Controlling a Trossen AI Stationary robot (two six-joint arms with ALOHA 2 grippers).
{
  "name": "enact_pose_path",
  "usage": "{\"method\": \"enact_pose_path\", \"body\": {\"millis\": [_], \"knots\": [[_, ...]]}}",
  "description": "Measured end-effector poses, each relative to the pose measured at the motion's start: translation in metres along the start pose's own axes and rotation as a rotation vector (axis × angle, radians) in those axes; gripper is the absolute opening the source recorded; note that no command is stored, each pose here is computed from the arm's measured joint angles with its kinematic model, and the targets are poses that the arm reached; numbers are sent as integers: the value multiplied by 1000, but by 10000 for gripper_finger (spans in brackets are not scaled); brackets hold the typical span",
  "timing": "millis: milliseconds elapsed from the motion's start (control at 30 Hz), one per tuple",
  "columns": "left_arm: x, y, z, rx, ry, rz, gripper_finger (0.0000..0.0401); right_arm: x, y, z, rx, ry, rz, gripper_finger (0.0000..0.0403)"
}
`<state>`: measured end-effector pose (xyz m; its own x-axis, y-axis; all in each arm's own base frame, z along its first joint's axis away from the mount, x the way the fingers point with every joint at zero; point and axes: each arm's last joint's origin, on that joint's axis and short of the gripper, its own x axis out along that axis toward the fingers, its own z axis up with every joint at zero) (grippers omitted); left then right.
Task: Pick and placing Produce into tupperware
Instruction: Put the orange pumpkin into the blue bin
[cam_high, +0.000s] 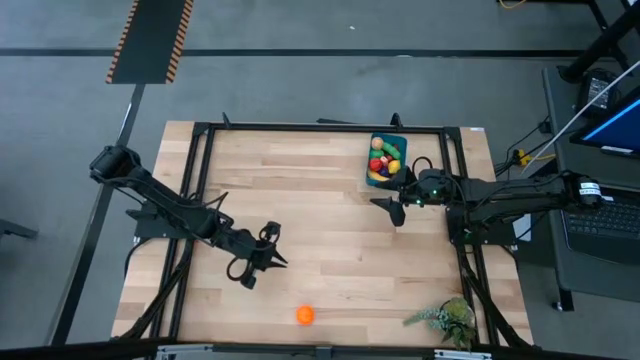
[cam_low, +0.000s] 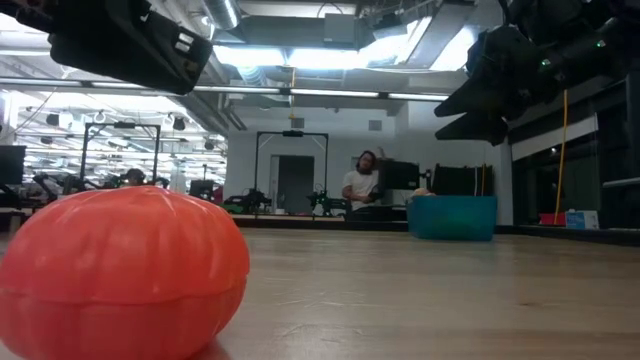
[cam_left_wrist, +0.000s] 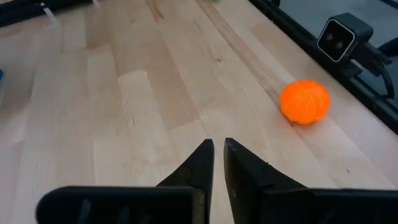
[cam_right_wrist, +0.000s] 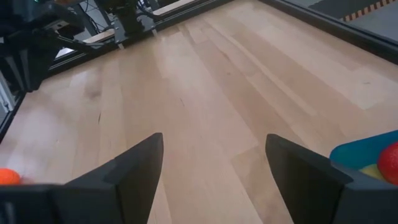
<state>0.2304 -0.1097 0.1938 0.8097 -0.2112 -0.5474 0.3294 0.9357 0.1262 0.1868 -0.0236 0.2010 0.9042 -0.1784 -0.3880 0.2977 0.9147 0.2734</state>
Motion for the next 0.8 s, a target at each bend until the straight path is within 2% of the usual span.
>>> {"method": "enact_pose_path", "body": {"millis": [100,200,333,500,567,667,800], "knots": [[0,0,0,-3,-1,0,31,0,0,0,0,0,0,284],[0,1,1,-38,-5,21,53,0,0,0,0,0,0,284],[0,1,0,-58,-3,26,111,0,0,0,3,2,9,284],[0,1,0,-47,-1,27,202,0,1,0,6,14,44,284],[0,2,0,-51,2,78,237,0,1,0,6,14,46,284],[-1,6,-3,-69,31,218,277,0,1,0,7,13,46,284],[-1,6,-4,-109,31,241,306,0,1,0,7,12,46,284]]}}
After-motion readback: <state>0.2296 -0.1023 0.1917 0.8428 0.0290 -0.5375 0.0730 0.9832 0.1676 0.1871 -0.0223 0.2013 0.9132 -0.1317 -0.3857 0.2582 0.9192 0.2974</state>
